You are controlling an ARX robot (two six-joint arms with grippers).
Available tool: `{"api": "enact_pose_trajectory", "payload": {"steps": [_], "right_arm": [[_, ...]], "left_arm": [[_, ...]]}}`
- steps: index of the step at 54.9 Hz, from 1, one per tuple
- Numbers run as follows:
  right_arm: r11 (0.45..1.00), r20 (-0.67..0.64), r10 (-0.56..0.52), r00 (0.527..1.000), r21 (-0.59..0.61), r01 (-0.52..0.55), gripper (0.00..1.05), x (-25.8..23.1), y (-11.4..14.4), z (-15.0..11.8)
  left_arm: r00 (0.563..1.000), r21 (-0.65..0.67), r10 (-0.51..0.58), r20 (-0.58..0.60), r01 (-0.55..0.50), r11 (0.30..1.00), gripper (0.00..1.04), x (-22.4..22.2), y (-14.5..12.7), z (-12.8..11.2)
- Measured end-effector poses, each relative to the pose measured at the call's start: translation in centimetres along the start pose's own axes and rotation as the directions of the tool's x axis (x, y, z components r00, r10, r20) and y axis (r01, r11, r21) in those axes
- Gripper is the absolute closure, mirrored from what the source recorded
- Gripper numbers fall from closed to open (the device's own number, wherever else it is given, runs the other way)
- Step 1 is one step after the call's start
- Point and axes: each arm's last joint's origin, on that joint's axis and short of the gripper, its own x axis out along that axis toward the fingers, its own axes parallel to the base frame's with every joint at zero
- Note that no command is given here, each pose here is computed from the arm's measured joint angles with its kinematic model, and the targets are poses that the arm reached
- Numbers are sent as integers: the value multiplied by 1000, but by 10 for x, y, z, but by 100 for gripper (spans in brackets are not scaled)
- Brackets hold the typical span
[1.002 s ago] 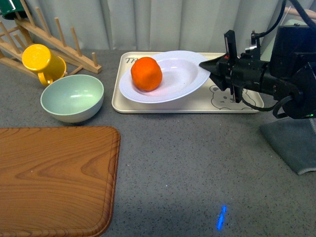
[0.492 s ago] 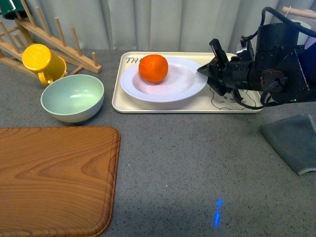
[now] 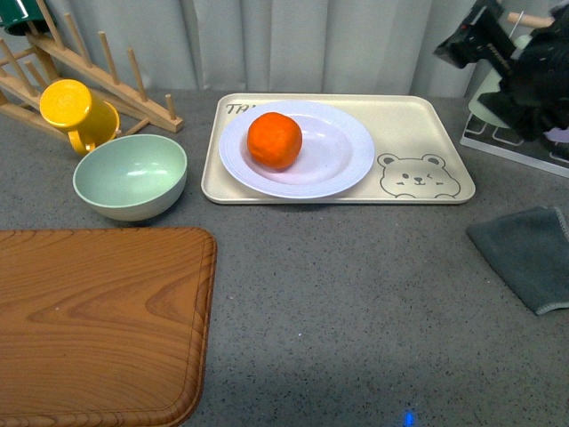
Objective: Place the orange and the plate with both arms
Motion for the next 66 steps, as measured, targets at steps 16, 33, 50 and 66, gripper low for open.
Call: {"api": "enact_pose_trajectory", "payload": {"steps": [16, 33, 50, 66], "right_arm": [[969, 54, -141, 989, -198, 149, 9, -117, 5, -24], [919, 146, -175, 974, -330, 214, 17, -218, 17, -82], [799, 487, -49, 872, -505, 327, 70, -262, 23, -71], [788, 479, -51, 876, -520, 330, 104, -279, 24, -81]], "left_arm": [[1000, 0, 0, 0, 0, 1000, 6, 0, 0, 0], [1000, 0, 0, 0, 0, 1000, 6, 0, 0, 0], [1000, 0, 2, 2, -2, 1000, 6, 0, 0, 0], [1000, 0, 2, 2, -2, 1000, 6, 0, 0, 0]]}}
